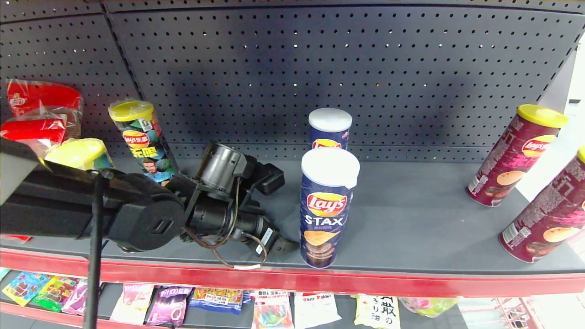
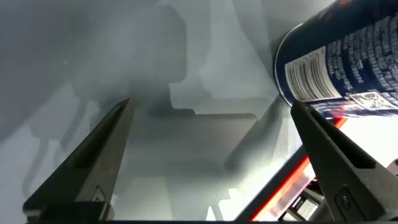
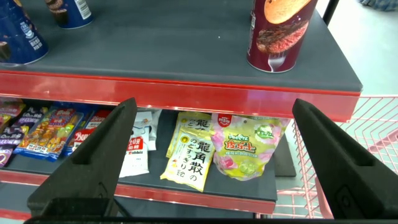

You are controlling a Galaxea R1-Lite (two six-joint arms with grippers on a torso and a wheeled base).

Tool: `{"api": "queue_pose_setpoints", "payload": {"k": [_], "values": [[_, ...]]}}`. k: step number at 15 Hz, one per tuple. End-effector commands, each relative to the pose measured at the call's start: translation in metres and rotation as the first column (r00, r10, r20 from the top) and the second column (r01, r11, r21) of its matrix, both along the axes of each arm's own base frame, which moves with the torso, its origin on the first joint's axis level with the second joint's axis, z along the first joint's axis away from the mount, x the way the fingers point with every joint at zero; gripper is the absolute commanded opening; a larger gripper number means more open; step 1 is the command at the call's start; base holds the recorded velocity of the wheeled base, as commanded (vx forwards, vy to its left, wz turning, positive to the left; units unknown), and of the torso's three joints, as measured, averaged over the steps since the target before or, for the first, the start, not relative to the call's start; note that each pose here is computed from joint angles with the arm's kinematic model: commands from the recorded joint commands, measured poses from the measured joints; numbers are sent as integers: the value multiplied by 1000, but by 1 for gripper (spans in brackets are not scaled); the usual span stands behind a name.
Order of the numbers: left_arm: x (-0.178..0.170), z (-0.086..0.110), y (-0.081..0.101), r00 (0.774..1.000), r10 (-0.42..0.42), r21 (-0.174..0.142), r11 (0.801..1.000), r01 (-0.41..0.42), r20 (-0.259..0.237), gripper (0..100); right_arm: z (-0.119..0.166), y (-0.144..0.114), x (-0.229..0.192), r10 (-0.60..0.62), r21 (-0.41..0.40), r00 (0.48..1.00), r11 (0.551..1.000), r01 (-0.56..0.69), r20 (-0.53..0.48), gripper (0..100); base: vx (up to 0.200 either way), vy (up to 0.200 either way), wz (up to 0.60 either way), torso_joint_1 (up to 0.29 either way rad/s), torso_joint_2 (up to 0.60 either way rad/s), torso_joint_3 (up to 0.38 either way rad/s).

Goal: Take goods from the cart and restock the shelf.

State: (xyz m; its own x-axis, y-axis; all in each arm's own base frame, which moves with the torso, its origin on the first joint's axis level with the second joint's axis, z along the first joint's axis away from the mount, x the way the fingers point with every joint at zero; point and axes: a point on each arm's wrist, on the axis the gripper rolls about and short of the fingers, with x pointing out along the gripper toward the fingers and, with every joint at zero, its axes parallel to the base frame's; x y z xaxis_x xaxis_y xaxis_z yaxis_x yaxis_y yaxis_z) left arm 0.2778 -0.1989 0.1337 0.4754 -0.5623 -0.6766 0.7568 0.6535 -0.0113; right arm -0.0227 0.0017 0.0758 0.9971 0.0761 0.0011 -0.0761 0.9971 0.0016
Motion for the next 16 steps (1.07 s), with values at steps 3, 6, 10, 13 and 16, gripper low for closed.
{"api": "queue_pose_setpoints", "payload": {"k": [3,6,10,13,16], "values": [[3,-2,-2,1000,0,1,1000,0,-2,100,0,0,0,1,0,1000,1000,-1,0,100,0,0,0,0,0,0],[5,1,-3,1000,0,-6,1000,0,8,100,0,0,0,1,0,1000,1000,-1,0,100,0,0,0,0,0,0],[4,3,-4,1000,-1,-8,1000,1,12,100,0,0,0,1,0,1000,1000,-1,0,100,0,0,0,0,0,0],[-1,5,3,1000,12,-9,1000,-12,7,100,0,0,0,1,0,1000,1000,-1,0,100,0,0,0,0,0,0],[-18,13,25,999,42,-14,999,-42,9,100,0,0,0,1,0,1000,1000,-1,0,100,0,0,0,0,0,0]]}}
